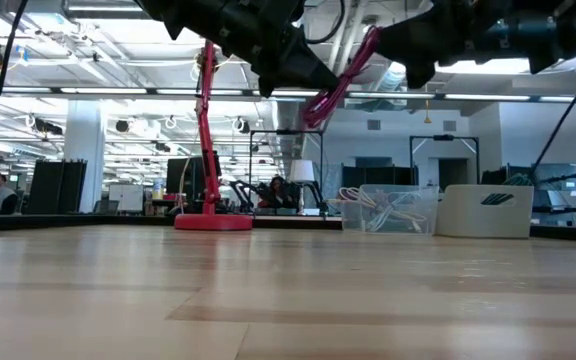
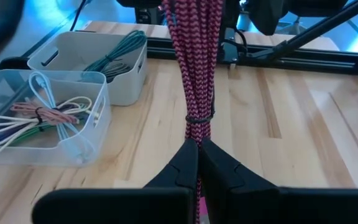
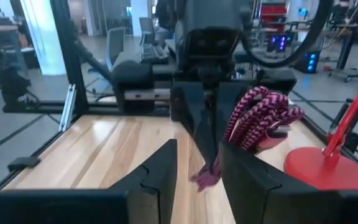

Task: Pick & Place USB Port
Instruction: Put the black and pink charger cable into the gray bin

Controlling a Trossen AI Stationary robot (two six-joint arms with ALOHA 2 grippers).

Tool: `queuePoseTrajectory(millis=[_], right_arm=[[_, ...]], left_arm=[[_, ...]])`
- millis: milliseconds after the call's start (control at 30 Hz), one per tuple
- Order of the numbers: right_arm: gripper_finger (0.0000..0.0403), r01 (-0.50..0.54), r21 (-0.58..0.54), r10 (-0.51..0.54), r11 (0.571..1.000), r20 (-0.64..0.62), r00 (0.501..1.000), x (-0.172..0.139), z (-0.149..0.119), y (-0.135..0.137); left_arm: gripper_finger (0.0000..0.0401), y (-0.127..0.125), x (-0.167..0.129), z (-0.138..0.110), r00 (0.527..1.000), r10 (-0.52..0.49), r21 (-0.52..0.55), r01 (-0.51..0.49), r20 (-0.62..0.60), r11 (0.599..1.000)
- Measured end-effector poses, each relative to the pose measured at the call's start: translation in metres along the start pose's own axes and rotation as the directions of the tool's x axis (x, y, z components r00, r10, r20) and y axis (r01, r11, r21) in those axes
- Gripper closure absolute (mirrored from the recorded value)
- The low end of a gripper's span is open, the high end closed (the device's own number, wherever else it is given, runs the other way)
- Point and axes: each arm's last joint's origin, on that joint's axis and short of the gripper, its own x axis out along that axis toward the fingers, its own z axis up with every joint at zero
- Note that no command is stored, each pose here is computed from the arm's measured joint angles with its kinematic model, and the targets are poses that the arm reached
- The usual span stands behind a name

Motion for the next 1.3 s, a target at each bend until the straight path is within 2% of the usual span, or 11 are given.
queuePoseTrajectory(millis=[100,333,600,900,1067,1300], right_arm=[[0.0291,0.012,0.015,-0.013,1.0,0.025,1.0,0.003,0.0,-0.003],[0.0291,0.139,0.029,-0.139,0.99,0.002,0.99,0.008,-0.006,-0.013],[0.0291,0.175,0.036,-0.175,0.984,-0.016,0.984,0.011,-0.011,-0.022],[0.0291,0.178,0.079,-0.168,0.981,-0.118,0.979,0.01,-0.021,-0.021],[0.0291,0.041,0.107,-0.032,0.993,-0.086,0.996,0.011,-0.018,-0.017],[0.0272,0.038,0.118,-0.033,0.992,-0.049,0.998,0.011,-0.014,-0.019]], left_arm=[[0.0395,0.0,0.0,0.0,1.0,0.0,0.0,0.0,0.003,1.0],[0.0395,0.0,0.0,0.0,1.0,0.0,-0.001,0.0,0.002,1.0],[0.0395,0.0,0.0,0.001,1.0,-0.001,-0.001,0.001,0.005,1.0],[0.0395,-0.001,0.0,0.002,1.0,-0.013,0.001,0.013,0.01,1.0],[0.0395,-0.001,0.0,0.002,1.0,-0.011,0.001,0.011,0.01,1.0],[0.0395,-0.001,0.0,0.001,1.0,-0.008,0.001,0.008,0.008,1.0]])
